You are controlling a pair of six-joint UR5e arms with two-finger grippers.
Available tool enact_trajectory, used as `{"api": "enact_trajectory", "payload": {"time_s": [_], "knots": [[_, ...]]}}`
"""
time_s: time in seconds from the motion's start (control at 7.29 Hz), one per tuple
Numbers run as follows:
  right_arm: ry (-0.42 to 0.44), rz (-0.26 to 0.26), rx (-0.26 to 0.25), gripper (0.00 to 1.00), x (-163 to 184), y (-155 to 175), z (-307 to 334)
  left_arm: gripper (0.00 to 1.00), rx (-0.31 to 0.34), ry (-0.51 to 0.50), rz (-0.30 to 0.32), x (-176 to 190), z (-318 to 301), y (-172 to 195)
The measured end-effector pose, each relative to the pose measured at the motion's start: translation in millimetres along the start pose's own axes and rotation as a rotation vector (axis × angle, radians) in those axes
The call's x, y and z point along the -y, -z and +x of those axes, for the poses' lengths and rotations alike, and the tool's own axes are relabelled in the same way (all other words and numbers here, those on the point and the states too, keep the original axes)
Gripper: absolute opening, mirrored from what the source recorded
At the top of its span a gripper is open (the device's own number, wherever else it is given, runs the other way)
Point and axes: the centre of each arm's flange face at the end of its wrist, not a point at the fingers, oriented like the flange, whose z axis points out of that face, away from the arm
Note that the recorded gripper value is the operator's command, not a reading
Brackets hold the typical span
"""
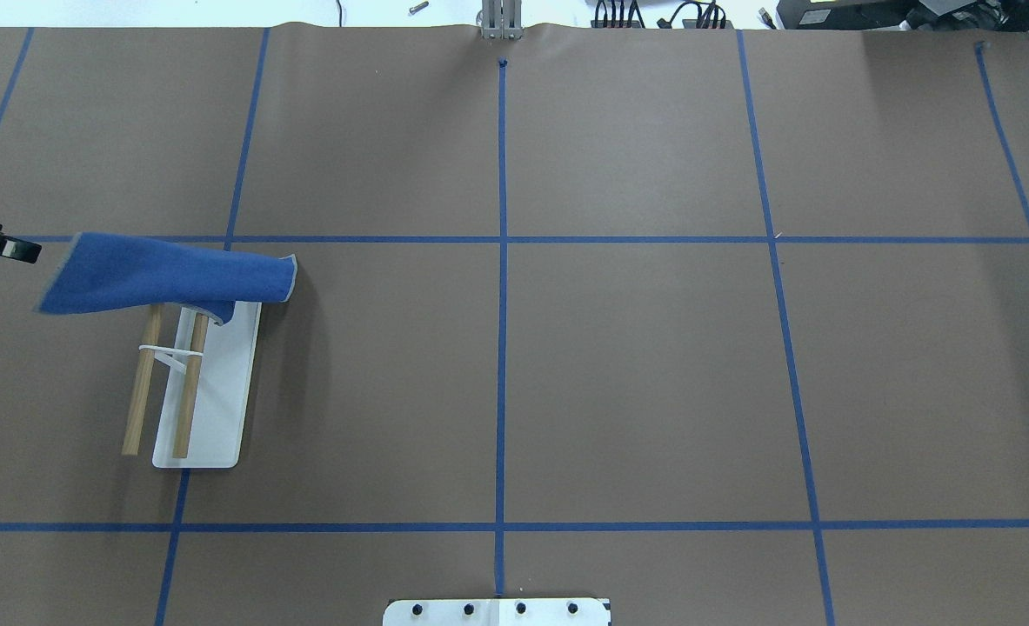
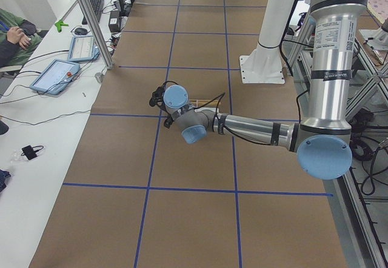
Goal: Hang towel on rack
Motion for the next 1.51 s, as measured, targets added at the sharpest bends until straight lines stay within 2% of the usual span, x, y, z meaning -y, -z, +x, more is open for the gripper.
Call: {"api": "enact_trajectory", "payload": {"time_s": [0.14,0.41,0.69,0.96,1.24,1.51], "knots": [[-0.011,0.001,0.001,1.0,-4,0,2,0.98,0.106,-0.013,-0.015,4,-31,15],[-0.011,0.003,-0.002,1.0,-4,1,3,0.98,0.298,-0.018,-0.096,14,-87,55],[-0.01,0.0,-0.006,1.0,-6,1,4,0.98,0.386,0.024,-0.169,19,-130,116],[-0.01,-0.001,-0.007,1.0,-7,0,4,0.98,0.412,0.1,-0.243,-37,-166,131],[-0.011,-0.006,-0.012,1.0,-10,-1,5,0.98,0.392,0.145,-0.268,-80,-178,130],[-0.019,-0.011,-0.014,1.0,-12,-3,6,0.98,0.357,0.18,-0.278,-104,-180,126]]}}
